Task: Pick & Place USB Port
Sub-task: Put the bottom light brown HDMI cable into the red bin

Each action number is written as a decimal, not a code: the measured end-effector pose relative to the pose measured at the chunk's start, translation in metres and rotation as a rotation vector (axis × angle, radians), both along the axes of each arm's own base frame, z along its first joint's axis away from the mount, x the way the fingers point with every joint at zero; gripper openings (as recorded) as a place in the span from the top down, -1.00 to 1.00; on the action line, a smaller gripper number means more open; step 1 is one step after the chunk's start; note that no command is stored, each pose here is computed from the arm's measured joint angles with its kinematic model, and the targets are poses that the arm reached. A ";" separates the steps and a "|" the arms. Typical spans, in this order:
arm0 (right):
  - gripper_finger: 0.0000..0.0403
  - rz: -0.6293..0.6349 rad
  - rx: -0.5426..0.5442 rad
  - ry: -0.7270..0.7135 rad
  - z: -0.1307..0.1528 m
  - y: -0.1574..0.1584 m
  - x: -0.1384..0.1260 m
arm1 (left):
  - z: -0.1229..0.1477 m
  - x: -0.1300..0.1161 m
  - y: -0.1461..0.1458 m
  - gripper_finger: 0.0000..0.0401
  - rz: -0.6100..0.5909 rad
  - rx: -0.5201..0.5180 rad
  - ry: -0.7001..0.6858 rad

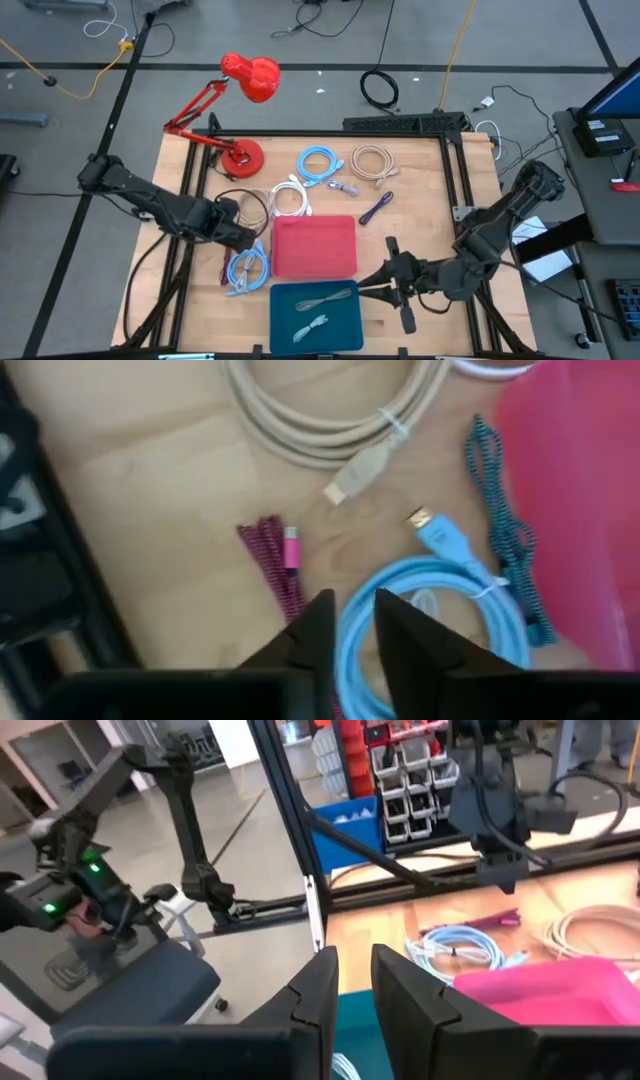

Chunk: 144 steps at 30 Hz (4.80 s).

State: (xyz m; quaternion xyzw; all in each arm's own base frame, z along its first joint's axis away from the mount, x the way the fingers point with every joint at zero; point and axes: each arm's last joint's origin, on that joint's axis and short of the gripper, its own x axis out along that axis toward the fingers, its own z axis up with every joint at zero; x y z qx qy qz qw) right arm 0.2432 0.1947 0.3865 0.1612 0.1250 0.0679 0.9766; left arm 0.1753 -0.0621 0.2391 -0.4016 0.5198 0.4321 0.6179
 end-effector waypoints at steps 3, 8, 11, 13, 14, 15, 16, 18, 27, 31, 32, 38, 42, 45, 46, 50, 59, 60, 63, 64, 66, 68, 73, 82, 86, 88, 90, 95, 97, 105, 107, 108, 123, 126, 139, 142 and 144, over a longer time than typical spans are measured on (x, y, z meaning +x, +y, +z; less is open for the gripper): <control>0.73 -0.002 -0.005 0.015 -0.006 0.000 0.000 | 0.000 0.000 0.000 0.32 0.020 -0.008 0.001; 0.73 -0.005 -0.009 0.018 -0.009 0.000 0.001 | 0.000 0.004 0.013 0.00 0.085 0.065 -0.020; 0.73 -0.013 -0.009 0.018 -0.009 -0.002 0.003 | 0.001 0.008 0.028 -0.08 0.138 0.118 -0.035; 0.73 -0.017 -0.009 0.018 -0.009 -0.003 0.003 | 0.001 0.009 0.042 -0.09 0.153 0.148 -0.024; 0.73 -0.020 -0.010 0.018 -0.009 -0.004 0.004 | 0.001 0.010 0.049 -0.09 0.157 0.155 -0.015; 0.73 -0.023 -0.010 0.018 -0.009 -0.005 0.004 | 0.001 0.011 0.056 -0.09 0.157 0.159 -0.005; 0.73 -0.024 -0.010 0.018 -0.009 -0.005 0.005 | 0.001 0.011 0.063 -0.08 0.152 0.162 0.003; 0.73 -0.024 -0.010 0.018 -0.009 -0.005 0.005 | 0.001 0.012 0.076 -0.07 0.133 0.166 0.012; 0.73 -0.047 -0.019 0.013 -0.008 -0.006 0.005 | -0.023 0.012 0.116 -0.07 0.087 0.088 0.000; 0.73 -0.050 -0.014 0.014 -0.008 -0.006 0.005 | -0.049 0.001 0.122 -0.07 0.110 0.048 0.037; 0.73 -0.052 -0.013 0.013 -0.008 -0.006 0.005 | -0.054 -0.002 0.124 -0.07 0.116 0.042 0.043; 0.73 -0.062 -0.013 0.014 -0.008 -0.008 0.007 | -0.080 -0.013 0.132 -0.07 0.136 -0.035 0.013; 0.73 -0.078 -0.013 0.014 -0.008 -0.013 0.010 | -0.092 -0.017 0.131 -0.07 0.158 -0.049 -0.011; 0.73 -0.083 -0.012 0.015 -0.008 -0.015 0.011 | -0.099 -0.020 0.130 -0.07 0.166 -0.050 -0.009; 0.73 -0.084 -0.011 0.015 -0.008 -0.015 0.012 | -0.101 -0.020 0.130 -0.06 0.174 -0.048 -0.013; 0.73 -0.083 -0.012 0.015 -0.008 -0.016 0.012 | -0.108 -0.021 0.129 0.10 0.191 -0.053 0.005; 0.73 -0.084 -0.003 0.011 -0.008 -0.015 0.012 | -0.107 -0.018 0.130 0.89 0.165 -0.074 -0.003; 0.73 -0.084 0.000 0.007 -0.007 -0.015 0.012 | -0.103 -0.018 0.129 0.90 0.160 -0.082 -0.003; 0.73 -0.084 0.008 -0.002 -0.006 -0.015 0.012 | -0.087 -0.018 0.126 0.94 0.140 -0.116 -0.007; 0.73 -0.084 0.010 -0.005 -0.006 -0.015 0.012 | -0.078 -0.018 0.125 0.94 0.141 -0.120 -0.022; 0.73 -0.084 0.012 -0.007 -0.006 -0.015 0.012 | -0.063 -0.021 0.124 0.94 0.142 -0.101 -0.034; 0.73 -0.080 0.008 -0.009 -0.006 -0.014 0.012 | -0.045 -0.022 0.122 0.94 0.147 -0.061 -0.061; 0.73 -0.078 0.006 -0.008 -0.006 -0.014 0.012 | 0.006 -0.030 0.113 0.94 0.161 -0.016 -0.151; 0.73 -0.079 0.004 -0.006 -0.006 -0.015 0.012 | 0.061 0.009 0.046 0.94 0.063 -0.067 -0.431; 0.73 -0.069 0.006 -0.008 -0.006 -0.012 0.010 | 0.051 0.055 0.007 0.94 0.028 -0.053 -0.457; 0.73 -0.064 0.006 -0.008 -0.006 -0.011 0.010 | 0.041 0.080 -0.003 0.94 0.024 -0.048 -0.436; 0.73 -0.057 0.006 -0.008 -0.006 -0.009 0.008 | 0.027 0.102 -0.008 0.94 0.037 -0.025 -0.377; 0.73 -0.049 0.022 -0.013 -0.005 -0.006 0.006 | 0.005 0.151 0.000 0.94 0.049 -0.024 -0.325; 0.73 -0.050 0.035 -0.010 -0.005 -0.006 0.006 | 0.001 0.169 0.004 0.94 0.016 -0.035 -0.335; 0.73 -0.034 0.049 -0.011 -0.005 -0.001 0.002 | -0.009 0.195 0.028 0.94 -0.061 -0.018 -0.188; 0.73 -0.033 0.056 -0.010 -0.005 0.000 0.002 | -0.013 0.195 0.030 0.94 -0.063 -0.019 -0.162; 0.73 -0.030 0.057 -0.010 -0.005 0.000 0.001 | -0.015 0.195 0.029 0.94 -0.067 -0.021 -0.153; 0.73 -0.030 0.047 -0.013 -0.005 0.002 0.000 | -0.029 0.204 0.025 0.94 -0.111 -0.067 -0.151; 0.73 -0.029 0.043 -0.013 -0.005 0.002 0.000 | -0.029 0.205 0.024 0.94 -0.117 -0.070 -0.157; 0.73 -0.025 0.038 -0.013 -0.005 0.002 0.000 | -0.029 0.206 0.024 0.54 -0.145 -0.031 -0.168; 0.73 -0.025 0.038 -0.013 -0.005 0.002 0.000 | -0.029 0.207 0.024 0.45 -0.141 -0.032 -0.185; 0.73 -0.025 0.038 -0.013 -0.005 0.002 0.000 | -0.029 0.208 0.024 0.43 -0.141 -0.031 -0.186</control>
